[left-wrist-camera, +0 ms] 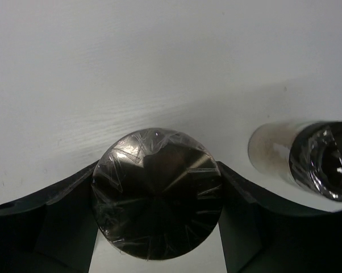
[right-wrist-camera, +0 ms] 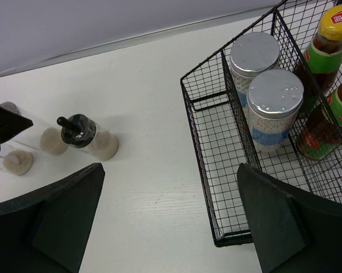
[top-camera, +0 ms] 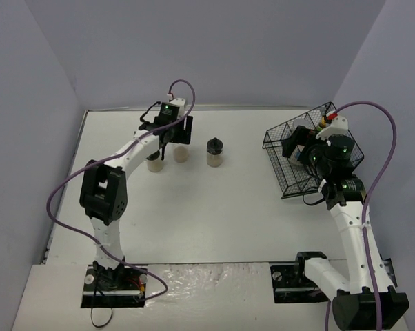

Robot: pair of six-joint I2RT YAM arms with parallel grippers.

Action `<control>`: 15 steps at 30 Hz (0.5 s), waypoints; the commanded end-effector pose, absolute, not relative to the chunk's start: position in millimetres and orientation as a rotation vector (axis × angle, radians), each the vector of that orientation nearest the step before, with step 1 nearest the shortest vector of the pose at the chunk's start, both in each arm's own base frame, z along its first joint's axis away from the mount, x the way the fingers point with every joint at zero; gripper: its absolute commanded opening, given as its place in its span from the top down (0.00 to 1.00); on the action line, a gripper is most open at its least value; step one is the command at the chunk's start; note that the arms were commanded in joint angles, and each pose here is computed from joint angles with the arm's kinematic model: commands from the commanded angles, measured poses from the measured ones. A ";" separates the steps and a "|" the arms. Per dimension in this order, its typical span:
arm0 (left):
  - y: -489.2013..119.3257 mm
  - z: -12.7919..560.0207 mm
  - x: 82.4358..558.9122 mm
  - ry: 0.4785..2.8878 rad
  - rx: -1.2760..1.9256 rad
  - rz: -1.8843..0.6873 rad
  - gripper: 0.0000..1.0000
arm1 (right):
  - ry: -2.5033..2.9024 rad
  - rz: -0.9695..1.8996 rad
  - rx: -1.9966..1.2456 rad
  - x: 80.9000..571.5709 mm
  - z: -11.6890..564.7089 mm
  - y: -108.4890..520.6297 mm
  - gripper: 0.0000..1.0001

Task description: Organize the condiment bottles

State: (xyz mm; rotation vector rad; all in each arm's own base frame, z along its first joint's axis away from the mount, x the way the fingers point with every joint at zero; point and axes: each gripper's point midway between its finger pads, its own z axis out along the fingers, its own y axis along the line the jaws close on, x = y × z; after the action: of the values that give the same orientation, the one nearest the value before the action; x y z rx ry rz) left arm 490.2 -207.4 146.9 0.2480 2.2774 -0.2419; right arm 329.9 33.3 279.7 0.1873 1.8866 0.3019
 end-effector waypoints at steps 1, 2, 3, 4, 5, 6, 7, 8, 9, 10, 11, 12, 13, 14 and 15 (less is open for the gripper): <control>-232.0 212.3 451.0 2.159 0.346 -0.326 0.87 | 1.800 0.337 0.132 340.2 304.8 41.8 0.00; -239.6 212.3 437.3 2.162 0.375 -0.338 0.87 | 1.804 0.345 0.125 340.3 302.8 44.0 0.00; -245.0 211.9 424.7 2.166 0.400 -0.348 0.87 | 1.807 0.353 0.119 340.4 301.2 46.2 0.00; -243.6 210.3 418.2 2.175 0.403 -0.351 0.87 | 1.806 0.360 0.113 340.3 301.5 48.1 0.00; -248.8 208.7 407.5 2.179 0.419 -0.364 0.87 | 1.810 0.364 0.109 340.5 299.5 50.2 0.00; -256.4 204.1 391.7 2.185 0.440 -0.385 0.86 | 1.814 0.370 0.105 340.4 297.1 53.6 0.00; -263.3 199.3 375.7 2.191 0.461 -0.406 0.84 | 1.818 0.376 0.101 340.2 294.6 57.0 0.00; -271.7 197.5 364.0 2.185 0.484 -0.427 0.84 | 1.821 0.380 0.096 339.7 292.7 59.8 0.00; -278.9 197.6 353.7 2.174 0.501 -0.448 0.83 | 1.821 0.383 0.088 339.7 291.9 62.9 0.00; -282.6 198.7 343.1 2.166 0.505 -0.466 0.81 | 1.813 0.385 0.076 340.6 292.4 66.9 0.00; -285.7 195.2 334.6 2.161 0.517 -0.473 0.80 | 1.810 0.387 0.060 340.9 292.5 72.7 0.00; -288.4 189.6 327.1 2.157 0.532 -0.476 0.78 | 1.807 0.389 0.042 340.7 292.5 79.3 0.00; -293.4 186.3 319.0 2.151 0.554 -0.485 0.76 | 1.810 0.391 0.030 341.3 290.8 84.4 0.00; -298.5 183.7 311.0 2.145 0.576 -0.494 0.73 | 1.814 0.394 0.020 341.9 288.8 89.1 0.00; -300.0 182.0 305.9 2.142 0.591 -0.496 0.69 | 1.816 0.401 0.013 342.3 287.0 93.3 0.00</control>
State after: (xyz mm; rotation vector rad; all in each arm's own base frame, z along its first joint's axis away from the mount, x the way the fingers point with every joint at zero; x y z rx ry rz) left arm 308.4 -278.2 140.8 0.6235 2.3078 -0.4042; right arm 329.7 76.1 269.9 0.0652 1.9042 0.3917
